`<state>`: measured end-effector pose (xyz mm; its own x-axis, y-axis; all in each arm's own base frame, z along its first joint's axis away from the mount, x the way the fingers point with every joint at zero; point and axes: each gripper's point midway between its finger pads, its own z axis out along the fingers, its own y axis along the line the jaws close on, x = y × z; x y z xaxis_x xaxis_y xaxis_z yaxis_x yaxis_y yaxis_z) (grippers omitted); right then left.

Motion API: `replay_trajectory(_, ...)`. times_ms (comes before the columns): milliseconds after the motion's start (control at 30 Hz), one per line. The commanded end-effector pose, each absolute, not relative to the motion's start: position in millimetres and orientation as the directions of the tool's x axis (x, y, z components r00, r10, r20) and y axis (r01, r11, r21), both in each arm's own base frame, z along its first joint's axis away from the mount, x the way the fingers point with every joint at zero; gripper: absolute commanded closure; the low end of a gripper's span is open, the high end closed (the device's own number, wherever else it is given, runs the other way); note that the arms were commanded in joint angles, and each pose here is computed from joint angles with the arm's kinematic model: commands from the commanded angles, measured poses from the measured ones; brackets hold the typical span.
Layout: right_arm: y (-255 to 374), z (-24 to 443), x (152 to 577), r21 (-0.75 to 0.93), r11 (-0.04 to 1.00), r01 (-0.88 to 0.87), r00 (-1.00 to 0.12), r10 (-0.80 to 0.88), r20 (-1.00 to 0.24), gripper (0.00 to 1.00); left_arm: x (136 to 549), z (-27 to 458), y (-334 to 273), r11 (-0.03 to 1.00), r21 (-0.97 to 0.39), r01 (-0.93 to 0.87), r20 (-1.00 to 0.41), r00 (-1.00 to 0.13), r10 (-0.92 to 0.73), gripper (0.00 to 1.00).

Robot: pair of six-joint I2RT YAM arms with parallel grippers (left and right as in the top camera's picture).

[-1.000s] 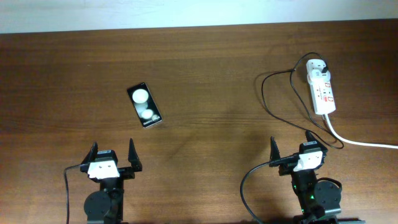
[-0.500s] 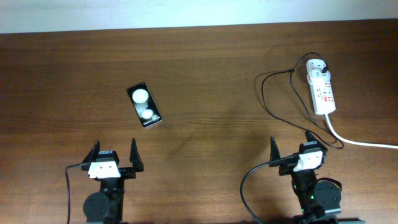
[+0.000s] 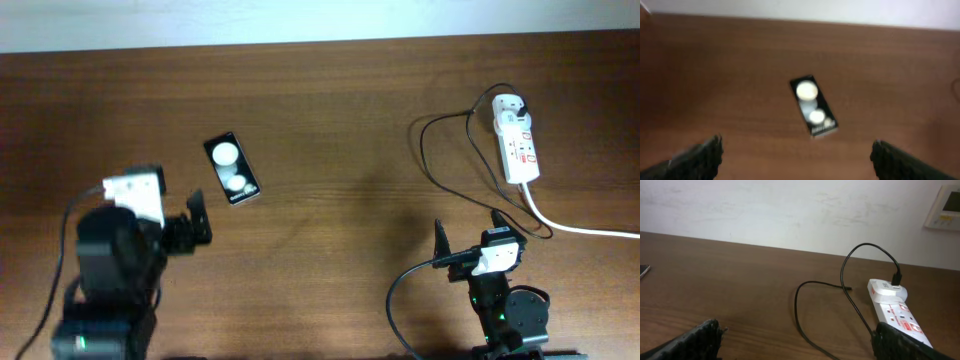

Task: Plug charger to phone and switch on socket
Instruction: 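Move the left gripper down over the black phone and grasp it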

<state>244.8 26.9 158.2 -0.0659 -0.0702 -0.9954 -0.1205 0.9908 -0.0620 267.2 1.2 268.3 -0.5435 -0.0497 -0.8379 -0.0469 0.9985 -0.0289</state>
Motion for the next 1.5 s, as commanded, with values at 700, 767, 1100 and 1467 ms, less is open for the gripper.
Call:
replay_trajectory(700, 28, 155, 245, -0.069, 0.990, -0.127, -0.070, -0.078, -0.994, 0.01, 382, 125, -43, 0.897, -0.131, -0.423, -0.320, -0.838, -0.442, 0.01)
replay_trajectory(767, 28, 155, 245, -0.069, 0.990, -0.127, -0.070, -0.078, -0.994, 0.01, 390, 119, -44, 0.893, -0.138, -0.429, -0.326, -0.832, -0.450, 0.01)
replay_trajectory(1100, 28, 155, 245, -0.069, 0.990, -0.127, -0.071, -0.078, -0.994, 0.01, 436, 57, -33, 0.895, -0.066, -0.442, -0.382, -0.817, -0.432, 0.01)
replay_trajectory(1467, 28, 155, 245, -0.069, 0.990, -0.127, -0.071, -0.078, -0.994, 0.01, 448, 9, -27, 0.905, -0.001, -0.425, -0.377, -0.838, -0.394, 0.01)
